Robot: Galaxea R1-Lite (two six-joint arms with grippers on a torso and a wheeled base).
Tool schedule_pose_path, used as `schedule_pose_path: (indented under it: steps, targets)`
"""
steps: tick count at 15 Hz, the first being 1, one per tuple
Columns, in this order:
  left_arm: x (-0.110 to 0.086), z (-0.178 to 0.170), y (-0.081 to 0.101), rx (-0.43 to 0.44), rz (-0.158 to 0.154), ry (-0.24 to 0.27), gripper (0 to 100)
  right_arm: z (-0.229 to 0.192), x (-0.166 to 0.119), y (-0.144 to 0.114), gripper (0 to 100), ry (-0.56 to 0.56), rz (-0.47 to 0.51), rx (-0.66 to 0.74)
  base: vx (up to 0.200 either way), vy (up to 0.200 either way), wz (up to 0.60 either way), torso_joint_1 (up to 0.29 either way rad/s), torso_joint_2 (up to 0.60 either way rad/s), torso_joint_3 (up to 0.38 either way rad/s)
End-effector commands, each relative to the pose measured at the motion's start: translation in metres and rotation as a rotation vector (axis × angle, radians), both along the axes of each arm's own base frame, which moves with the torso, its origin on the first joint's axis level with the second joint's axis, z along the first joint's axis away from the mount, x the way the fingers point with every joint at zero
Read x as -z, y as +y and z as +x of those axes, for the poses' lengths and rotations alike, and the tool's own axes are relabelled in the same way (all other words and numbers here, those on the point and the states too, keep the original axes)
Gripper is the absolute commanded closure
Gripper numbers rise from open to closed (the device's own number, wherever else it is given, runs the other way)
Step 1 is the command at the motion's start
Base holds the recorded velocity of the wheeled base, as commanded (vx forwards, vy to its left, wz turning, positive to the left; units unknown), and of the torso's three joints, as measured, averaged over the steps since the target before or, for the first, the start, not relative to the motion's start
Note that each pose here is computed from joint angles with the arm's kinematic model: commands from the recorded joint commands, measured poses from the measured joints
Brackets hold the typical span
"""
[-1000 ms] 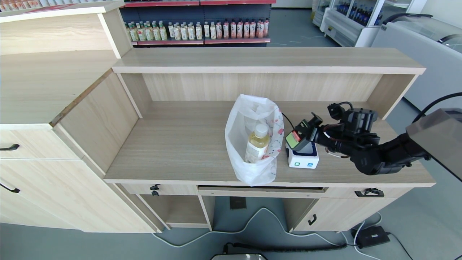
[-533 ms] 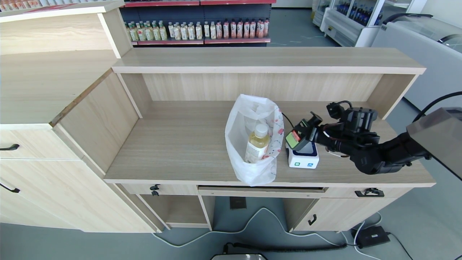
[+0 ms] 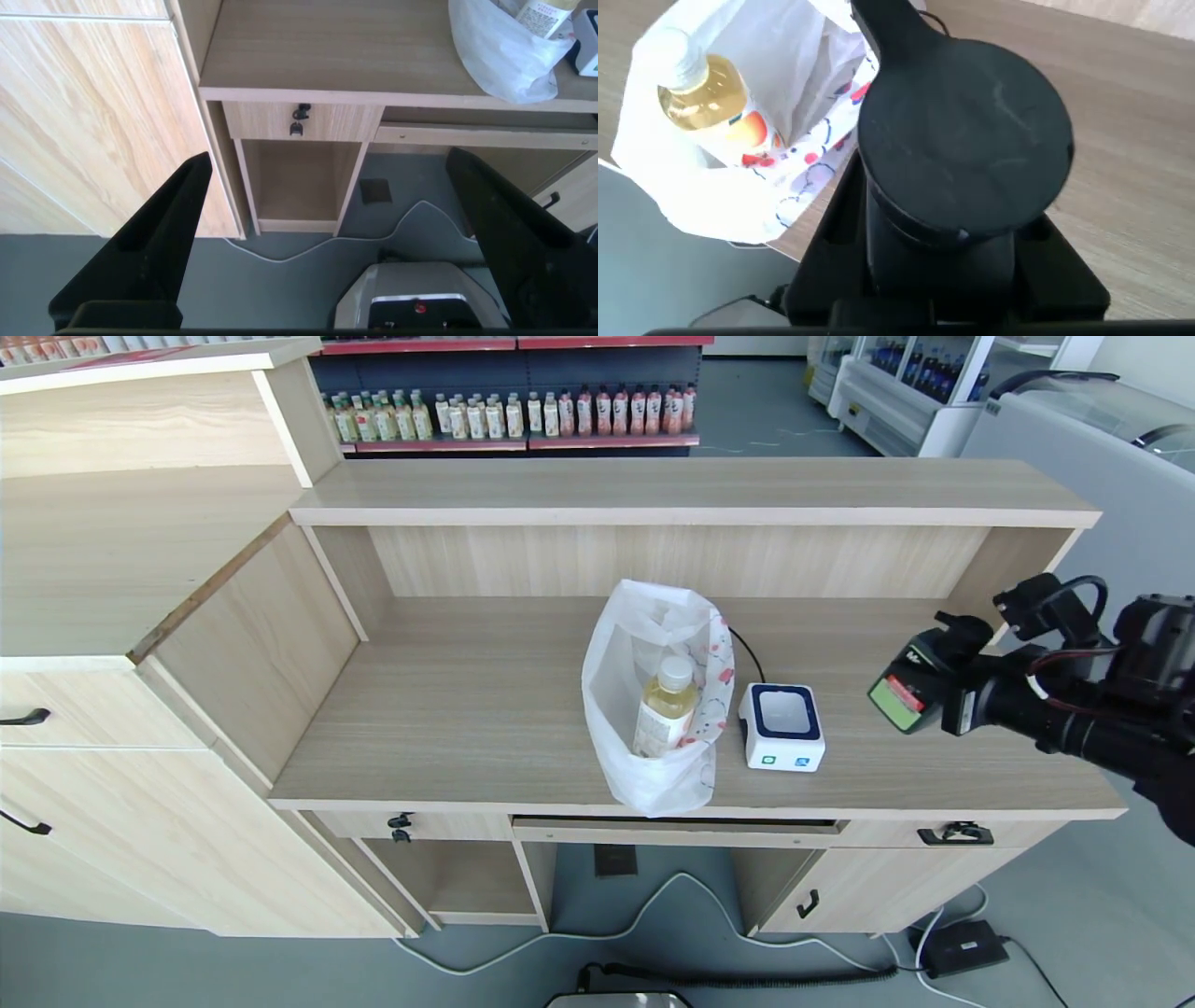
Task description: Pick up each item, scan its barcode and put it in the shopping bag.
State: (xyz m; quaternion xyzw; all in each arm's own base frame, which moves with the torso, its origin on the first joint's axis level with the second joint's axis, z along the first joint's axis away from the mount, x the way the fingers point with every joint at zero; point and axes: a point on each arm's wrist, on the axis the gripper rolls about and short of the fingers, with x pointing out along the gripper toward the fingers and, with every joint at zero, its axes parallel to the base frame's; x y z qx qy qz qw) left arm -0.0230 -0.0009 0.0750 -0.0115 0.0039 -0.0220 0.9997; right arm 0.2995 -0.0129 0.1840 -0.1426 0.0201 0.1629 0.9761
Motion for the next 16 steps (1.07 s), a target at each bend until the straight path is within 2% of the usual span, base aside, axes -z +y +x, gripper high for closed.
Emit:
schedule_pose_path:
  steps: [1,3,7,11,14,16]
  targets:
    - [0.0,0.0,0.0,0.0,0.0,0.0,0,-0.073,-0.033,-0.043,100,-0.158,-0.182,0.201,0.0,0.0,0.0,0.0,0.0,0.0]
    - [0.0,0.0,0.0,0.0,0.0,0.002,0,-0.091,-0.04,-0.065,100,-0.185,-0.251,0.318,0.0,0.0,0.0,0.0,0.0,0.0]
    - [0.0,0.0,0.0,0.0,0.0,0.0,0,-0.128,-0.063,-0.073,100,-0.286,-0.346,0.46,0.0,0.0,0.0,0.0,0.0,0.0]
    - [0.0,0.0,0.0,0.0,0.0,0.002,0,-0.141,-0.071,-0.069,100,-0.331,-0.411,0.484,0.0,0.0,0.0,0.0,0.0,0.0]
    - [0.0,0.0,0.0,0.0,0.0,0.002,0,-0.137,-0.067,-0.07,100,-0.31,-0.468,0.471,0.0,0.0,0.0,0.0,0.0,0.0]
    - [0.0,0.0,0.0,0.0,0.0,0.0,0,-0.135,-0.061,-0.071,100,-0.278,-0.46,0.466,0.0,0.0,0.0,0.0,0.0,0.0]
